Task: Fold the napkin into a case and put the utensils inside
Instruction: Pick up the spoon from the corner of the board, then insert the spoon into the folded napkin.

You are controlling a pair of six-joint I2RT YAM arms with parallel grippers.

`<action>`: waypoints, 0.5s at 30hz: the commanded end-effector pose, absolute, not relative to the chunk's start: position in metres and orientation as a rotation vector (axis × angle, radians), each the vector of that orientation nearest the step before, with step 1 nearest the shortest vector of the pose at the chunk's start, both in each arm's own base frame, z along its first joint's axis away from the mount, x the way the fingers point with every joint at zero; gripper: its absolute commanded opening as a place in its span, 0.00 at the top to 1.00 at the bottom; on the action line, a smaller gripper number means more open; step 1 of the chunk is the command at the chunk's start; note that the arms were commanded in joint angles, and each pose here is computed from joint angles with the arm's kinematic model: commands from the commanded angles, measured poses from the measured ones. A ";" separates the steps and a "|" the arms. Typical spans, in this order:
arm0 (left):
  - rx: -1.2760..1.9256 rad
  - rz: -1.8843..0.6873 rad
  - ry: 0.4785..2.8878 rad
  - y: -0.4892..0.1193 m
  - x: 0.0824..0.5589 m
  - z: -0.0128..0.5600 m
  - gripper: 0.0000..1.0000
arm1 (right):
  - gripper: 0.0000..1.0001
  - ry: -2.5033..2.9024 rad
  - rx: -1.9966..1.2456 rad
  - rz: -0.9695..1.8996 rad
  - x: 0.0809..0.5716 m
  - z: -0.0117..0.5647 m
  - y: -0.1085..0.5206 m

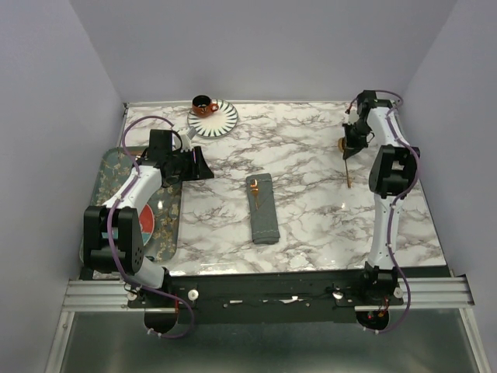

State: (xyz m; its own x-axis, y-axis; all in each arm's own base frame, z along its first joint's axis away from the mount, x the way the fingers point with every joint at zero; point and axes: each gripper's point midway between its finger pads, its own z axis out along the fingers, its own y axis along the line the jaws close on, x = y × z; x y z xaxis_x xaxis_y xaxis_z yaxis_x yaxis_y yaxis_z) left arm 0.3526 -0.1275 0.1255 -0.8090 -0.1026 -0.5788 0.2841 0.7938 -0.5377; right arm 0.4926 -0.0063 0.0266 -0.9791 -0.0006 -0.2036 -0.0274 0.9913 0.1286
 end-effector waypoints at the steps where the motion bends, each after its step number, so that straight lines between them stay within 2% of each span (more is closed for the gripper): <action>1: 0.119 -0.809 2.338 -0.123 0.362 0.131 0.44 | 0.99 2.740 -0.048 0.284 0.495 0.105 0.034; 3: 0.100 -0.813 2.330 -0.124 0.363 0.131 0.43 | 1.00 2.656 -0.057 0.344 0.486 0.141 0.067; 7: 0.082 -0.811 2.281 -0.123 0.367 0.137 0.42 | 1.00 2.637 -0.056 0.472 0.464 0.163 0.124; 15: 0.101 -0.809 2.223 -0.124 0.361 0.147 0.42 | 0.99 2.603 -0.258 0.616 0.431 0.168 0.242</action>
State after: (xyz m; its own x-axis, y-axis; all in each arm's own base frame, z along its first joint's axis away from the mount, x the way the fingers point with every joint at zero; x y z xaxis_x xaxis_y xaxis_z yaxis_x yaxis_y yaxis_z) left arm 0.3568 -0.1281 0.1251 -0.7816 -0.1552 -0.6042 0.2682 0.7909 -0.5501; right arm 0.4430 0.1908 0.1840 -0.8600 -0.0742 -0.5049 -0.2639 0.9115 0.3155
